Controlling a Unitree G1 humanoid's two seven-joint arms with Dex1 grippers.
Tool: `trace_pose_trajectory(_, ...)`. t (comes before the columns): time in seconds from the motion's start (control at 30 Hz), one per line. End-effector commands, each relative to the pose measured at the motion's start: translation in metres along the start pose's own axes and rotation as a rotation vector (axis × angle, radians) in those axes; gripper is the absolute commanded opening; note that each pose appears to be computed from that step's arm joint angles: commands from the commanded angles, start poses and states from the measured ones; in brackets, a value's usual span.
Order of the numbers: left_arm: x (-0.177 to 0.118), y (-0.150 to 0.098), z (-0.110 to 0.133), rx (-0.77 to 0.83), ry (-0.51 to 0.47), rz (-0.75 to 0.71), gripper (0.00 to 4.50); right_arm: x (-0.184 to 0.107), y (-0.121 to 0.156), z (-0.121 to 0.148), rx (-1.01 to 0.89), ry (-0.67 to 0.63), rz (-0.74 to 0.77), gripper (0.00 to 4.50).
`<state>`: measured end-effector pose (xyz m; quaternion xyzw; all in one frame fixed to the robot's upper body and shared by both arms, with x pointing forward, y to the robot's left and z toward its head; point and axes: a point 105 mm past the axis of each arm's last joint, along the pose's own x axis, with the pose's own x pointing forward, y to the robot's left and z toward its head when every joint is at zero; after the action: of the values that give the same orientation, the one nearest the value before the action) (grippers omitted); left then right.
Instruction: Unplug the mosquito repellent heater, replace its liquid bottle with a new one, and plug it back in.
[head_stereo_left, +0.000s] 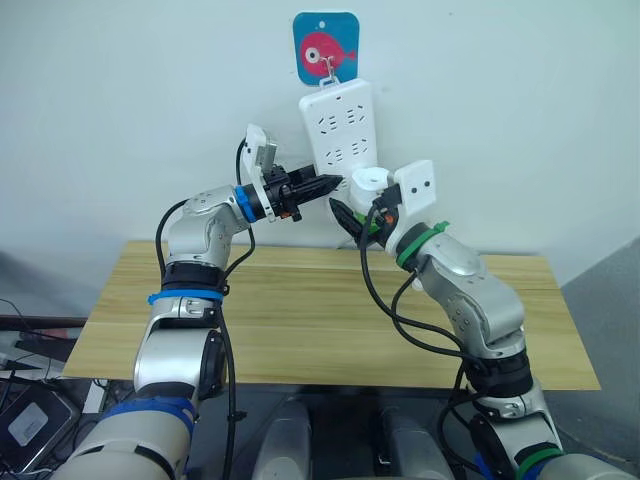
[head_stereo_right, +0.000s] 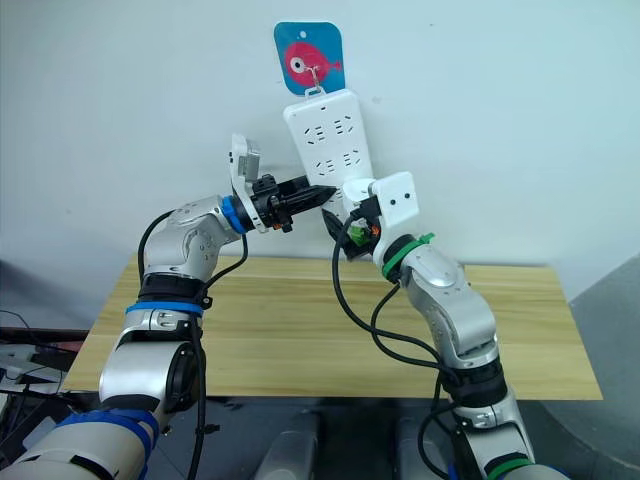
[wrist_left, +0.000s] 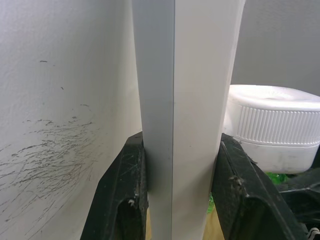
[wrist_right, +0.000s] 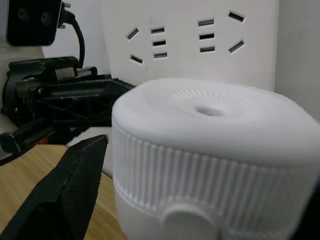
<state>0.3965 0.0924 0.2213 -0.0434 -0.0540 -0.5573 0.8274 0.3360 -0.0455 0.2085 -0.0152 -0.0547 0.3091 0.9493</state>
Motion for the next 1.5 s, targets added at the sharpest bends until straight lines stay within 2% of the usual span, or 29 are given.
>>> trace_pose_trajectory(0.03,0.014,-0.013,0.007,0.056,0.006,-0.089,1.30,-0.019,0.008,0.011,-0.005,-0.026,0.044,4.50)
trace_pose_trajectory(0.27,0.016,-0.009,0.008,0.065,0.006,-0.068,1.30,-0.051,0.005,0.005,-0.017,0.038,0.072,4.50)
trace_pose_trajectory(0.5,0.014,-0.001,0.010,0.081,0.013,-0.035,1.30,-0.055,0.013,0.024,0.038,-0.037,0.144,4.50)
trace_pose_trajectory(0.57,0.012,0.001,0.010,0.084,0.016,-0.026,2.02,-0.054,0.015,0.026,0.057,-0.050,0.151,4.50)
trace_pose_trajectory(0.63,0.010,0.003,0.009,0.083,0.018,-0.023,2.47,-0.053,0.016,0.027,0.064,-0.052,0.153,4.50)
trace_pose_trajectory(0.83,-0.001,0.008,0.012,0.097,0.024,0.005,4.37,-0.052,0.017,0.024,0.069,-0.045,0.156,4.50)
trace_pose_trajectory(0.87,-0.005,0.009,0.013,0.100,0.027,0.013,4.47,-0.052,0.017,0.023,0.069,-0.042,0.159,4.50)
trace_pose_trajectory(1.13,-0.044,0.019,0.025,0.150,0.074,0.092,4.47,-0.049,0.020,0.016,0.068,-0.025,0.192,4.50)
trace_pose_trajectory(1.23,-0.056,0.017,0.029,0.158,0.089,0.100,4.50,-0.046,0.023,0.012,0.084,-0.023,0.211,3.97)
trace_pose_trajectory(1.4,-0.075,0.017,0.038,0.168,0.116,0.120,4.50,-0.038,0.031,0.007,0.092,-0.020,0.259,2.18)
trace_pose_trajectory(1.43,-0.078,0.016,0.039,0.167,0.124,0.120,4.50,-0.036,0.033,0.006,0.093,-0.021,0.267,1.71)
trace_pose_trajectory(1.5,-0.085,0.010,0.039,0.164,0.152,0.098,4.50,-0.031,0.036,0.003,0.091,-0.017,0.286,1.08)
